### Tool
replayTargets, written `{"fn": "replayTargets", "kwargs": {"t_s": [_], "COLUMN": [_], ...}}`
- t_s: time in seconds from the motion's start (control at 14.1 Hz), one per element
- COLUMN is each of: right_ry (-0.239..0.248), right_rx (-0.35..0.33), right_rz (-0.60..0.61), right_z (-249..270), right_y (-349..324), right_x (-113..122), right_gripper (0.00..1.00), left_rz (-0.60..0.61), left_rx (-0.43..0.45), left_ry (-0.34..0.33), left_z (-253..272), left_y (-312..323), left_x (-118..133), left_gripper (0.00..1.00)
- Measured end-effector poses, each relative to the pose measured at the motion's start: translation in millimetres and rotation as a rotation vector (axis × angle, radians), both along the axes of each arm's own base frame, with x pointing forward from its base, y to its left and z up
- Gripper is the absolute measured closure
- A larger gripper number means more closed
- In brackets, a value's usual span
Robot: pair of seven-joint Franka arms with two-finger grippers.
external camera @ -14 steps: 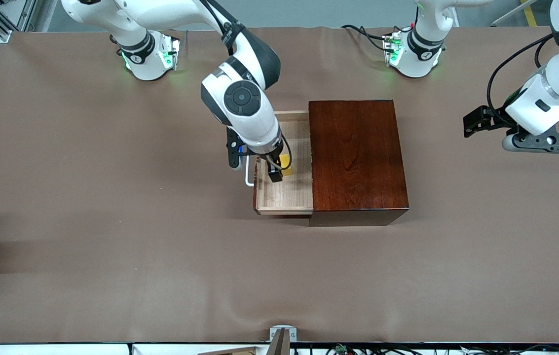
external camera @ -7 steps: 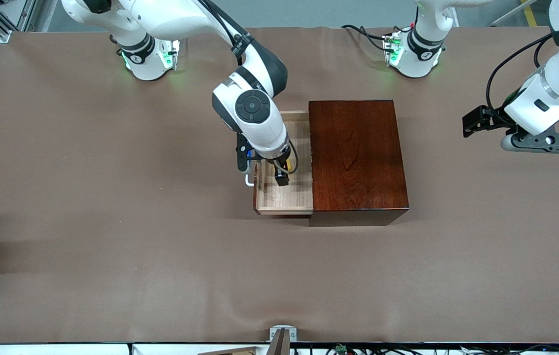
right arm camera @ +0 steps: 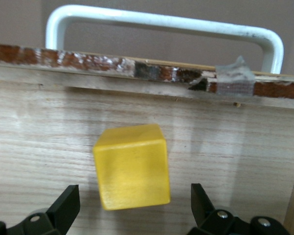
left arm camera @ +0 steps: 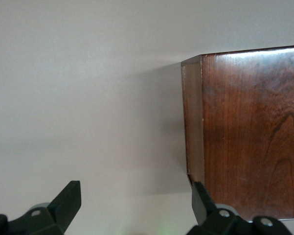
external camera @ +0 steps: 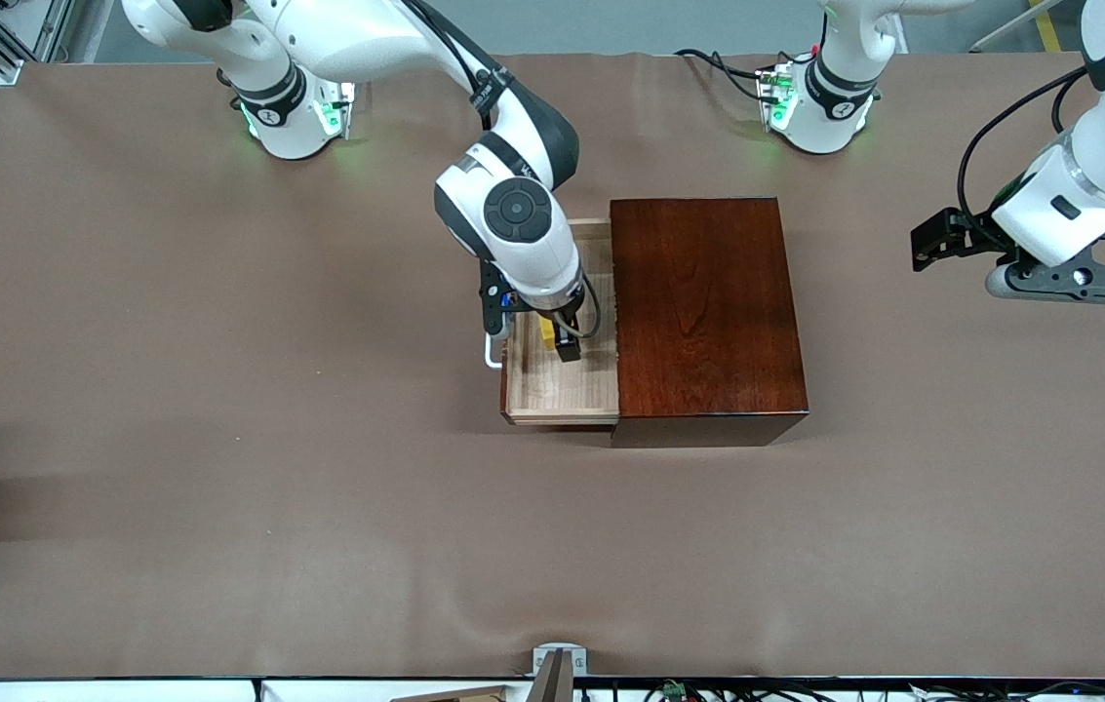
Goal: Open drawer, take yellow block, close drawer
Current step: 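Close the right gripper on the yellow cube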
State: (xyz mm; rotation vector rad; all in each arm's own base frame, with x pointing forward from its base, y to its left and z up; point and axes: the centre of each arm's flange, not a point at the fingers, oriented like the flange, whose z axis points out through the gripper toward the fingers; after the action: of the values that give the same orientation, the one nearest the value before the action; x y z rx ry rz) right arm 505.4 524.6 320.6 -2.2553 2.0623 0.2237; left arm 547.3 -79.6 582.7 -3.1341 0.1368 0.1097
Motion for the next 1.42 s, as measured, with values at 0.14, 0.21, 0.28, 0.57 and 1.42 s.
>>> {"fn": "replayTargets", "kwargs": {"t_s": [0.14, 0.21, 0.28, 0.57, 1.42], "right_ry": [0.006, 0.007, 0.007, 0.005, -0.024], "right_rx": [-0.005, -0.007, -0.007, -0.008, 0.0], "right_rz": [0.001, 0.0, 0.0, -0.005, -0.015], "right_z": [-5.3, -6.6, -6.6, -6.2, 7.6], "right_y": [0.1, 0.0, -0.3, -1.6, -7.6], "right_x": [-0.4, -0.3, 0.0, 1.7, 13.0], "right_gripper": [0.0, 0.0, 0.0, 0.0, 0.44], "left_rz": [0.0, 0.0, 0.0, 0.0, 0.001], "left_rx": [0.0, 0.0, 0.0, 0.0, 0.0], "left_ry": [0.0, 0.0, 0.0, 0.0, 0.0], "left_z": [0.0, 0.0, 0.0, 0.0, 0.2], "left_y": [0.0, 0.0, 0.0, 0.0, 0.3], "left_x": [0.0, 0.0, 0.0, 0.0, 0.1], "left_gripper": [0.0, 0.0, 0.0, 0.0, 0.0]}}
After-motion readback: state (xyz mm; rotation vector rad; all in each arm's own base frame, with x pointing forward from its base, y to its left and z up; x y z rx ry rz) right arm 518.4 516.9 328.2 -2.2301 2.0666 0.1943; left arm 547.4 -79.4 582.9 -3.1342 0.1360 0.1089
